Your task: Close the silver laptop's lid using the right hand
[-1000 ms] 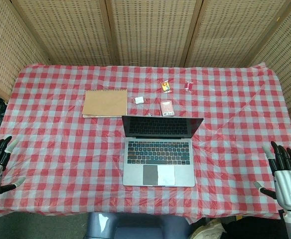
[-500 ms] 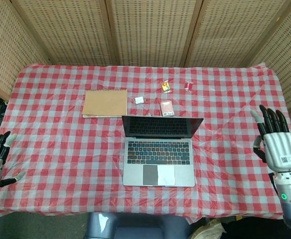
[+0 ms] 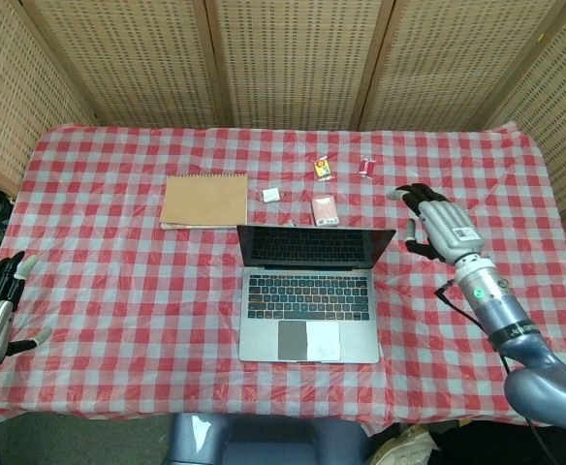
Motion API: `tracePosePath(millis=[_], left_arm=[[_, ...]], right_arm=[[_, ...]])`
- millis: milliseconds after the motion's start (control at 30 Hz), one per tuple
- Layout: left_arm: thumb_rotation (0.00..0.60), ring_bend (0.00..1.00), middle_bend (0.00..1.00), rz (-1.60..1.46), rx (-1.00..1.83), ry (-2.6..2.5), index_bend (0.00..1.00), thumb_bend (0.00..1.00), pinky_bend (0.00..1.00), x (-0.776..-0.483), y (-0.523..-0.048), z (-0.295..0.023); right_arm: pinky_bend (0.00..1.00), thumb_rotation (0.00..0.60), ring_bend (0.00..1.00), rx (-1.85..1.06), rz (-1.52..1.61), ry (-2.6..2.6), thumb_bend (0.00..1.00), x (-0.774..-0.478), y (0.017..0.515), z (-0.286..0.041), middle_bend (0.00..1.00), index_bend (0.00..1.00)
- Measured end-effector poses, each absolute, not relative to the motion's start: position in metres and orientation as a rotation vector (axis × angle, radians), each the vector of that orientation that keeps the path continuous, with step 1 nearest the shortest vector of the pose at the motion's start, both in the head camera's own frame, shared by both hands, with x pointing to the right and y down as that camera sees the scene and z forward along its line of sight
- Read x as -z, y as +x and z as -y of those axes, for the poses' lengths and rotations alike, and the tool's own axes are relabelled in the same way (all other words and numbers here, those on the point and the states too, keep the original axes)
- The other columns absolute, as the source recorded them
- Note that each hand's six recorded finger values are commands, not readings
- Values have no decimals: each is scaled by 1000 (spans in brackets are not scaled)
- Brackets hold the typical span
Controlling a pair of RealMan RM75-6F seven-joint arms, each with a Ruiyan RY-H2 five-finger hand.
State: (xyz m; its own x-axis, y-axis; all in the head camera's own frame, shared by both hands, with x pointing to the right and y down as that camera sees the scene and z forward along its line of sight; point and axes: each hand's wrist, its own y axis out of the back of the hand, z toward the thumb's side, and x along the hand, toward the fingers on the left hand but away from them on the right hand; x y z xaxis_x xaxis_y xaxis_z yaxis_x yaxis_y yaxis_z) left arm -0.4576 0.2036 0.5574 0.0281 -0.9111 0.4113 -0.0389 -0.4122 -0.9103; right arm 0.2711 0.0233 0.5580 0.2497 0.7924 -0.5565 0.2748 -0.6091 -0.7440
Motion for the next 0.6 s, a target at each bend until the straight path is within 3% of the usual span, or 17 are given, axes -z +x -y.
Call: tracePosePath(millis=[233, 600], left_arm=[[600, 0, 0, -991, 1499, -1548, 0, 0, 0, -561, -461, -202], [600, 0, 0, -985, 1505, -1546, 0, 0, 0, -563, -461, -202]], right_arm=[[321, 600, 223, -1358, 906, -2094, 1000, -570, 234, -15, 317, 280], [372, 600, 281, -1447, 783, -2223, 1000, -591, 209, -32, 383, 346]])
